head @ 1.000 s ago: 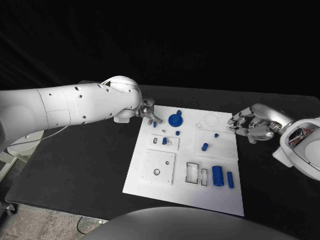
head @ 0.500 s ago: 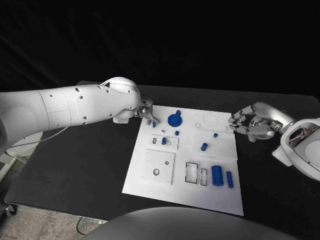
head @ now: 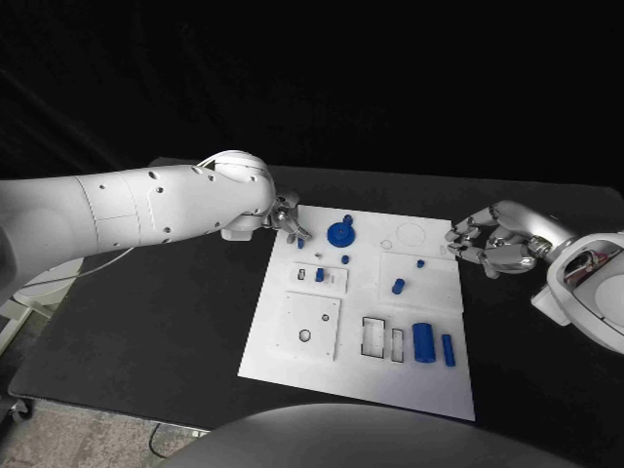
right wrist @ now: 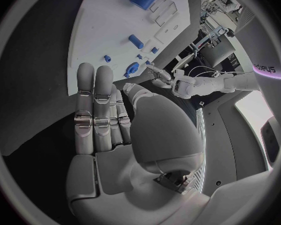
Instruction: Assemble the parts on the task board
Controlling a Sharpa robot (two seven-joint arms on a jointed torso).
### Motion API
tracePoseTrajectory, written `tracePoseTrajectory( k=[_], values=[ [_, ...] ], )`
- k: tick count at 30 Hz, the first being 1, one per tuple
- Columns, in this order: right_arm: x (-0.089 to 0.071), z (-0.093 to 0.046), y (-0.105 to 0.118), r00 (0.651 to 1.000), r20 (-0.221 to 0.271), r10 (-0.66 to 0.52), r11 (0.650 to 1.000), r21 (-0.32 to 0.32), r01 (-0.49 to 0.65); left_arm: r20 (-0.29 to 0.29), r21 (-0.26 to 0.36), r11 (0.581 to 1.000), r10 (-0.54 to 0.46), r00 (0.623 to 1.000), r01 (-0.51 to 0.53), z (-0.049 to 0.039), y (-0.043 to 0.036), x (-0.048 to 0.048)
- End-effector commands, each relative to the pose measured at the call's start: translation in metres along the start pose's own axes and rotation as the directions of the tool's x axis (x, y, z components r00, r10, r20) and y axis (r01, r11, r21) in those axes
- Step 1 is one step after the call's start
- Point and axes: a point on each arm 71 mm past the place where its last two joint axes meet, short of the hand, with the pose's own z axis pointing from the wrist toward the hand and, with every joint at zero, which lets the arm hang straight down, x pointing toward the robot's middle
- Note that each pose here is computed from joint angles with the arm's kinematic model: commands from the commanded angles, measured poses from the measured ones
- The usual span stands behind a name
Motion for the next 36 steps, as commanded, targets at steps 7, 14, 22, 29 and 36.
tracePoseTrajectory(
  k=[7, 14, 22, 29, 36],
  values=[
    [0.0015, 0.0006, -0.0010, 1.000, -0.012, -0.003, 1.000, 0.004, 0.003, -0.003, 0.015, 1.000, -0.003, 1.000, 0.003, 0.0000, -0.0029, 0.0007],
    [0.0025, 0.0007, -0.0015, 1.000, -0.016, -0.003, 1.000, 0.006, 0.003, -0.004, 0.017, 1.000, -0.002, 1.000, 0.002, 0.0001, -0.0040, 0.0010],
    [0.0035, 0.0010, -0.0019, 1.000, -0.020, -0.003, 1.000, 0.009, 0.004, -0.005, 0.020, 1.000, 0.000, 1.000, 0.001, 0.0001, -0.0051, 0.0013],
    [0.0041, 0.0014, -0.0016, 1.000, -0.024, -0.004, 1.000, 0.010, 0.004, -0.007, 0.018, 1.000, -0.001, 1.000, 0.001, 0.0001, -0.0046, 0.0014],
    [0.0045, 0.0018, -0.0017, 1.000, -0.029, -0.005, 1.000, 0.012, 0.006, -0.009, 0.019, 1.000, -0.002, 1.000, 0.002, 0.0001, -0.0046, 0.0015]
  ],
)
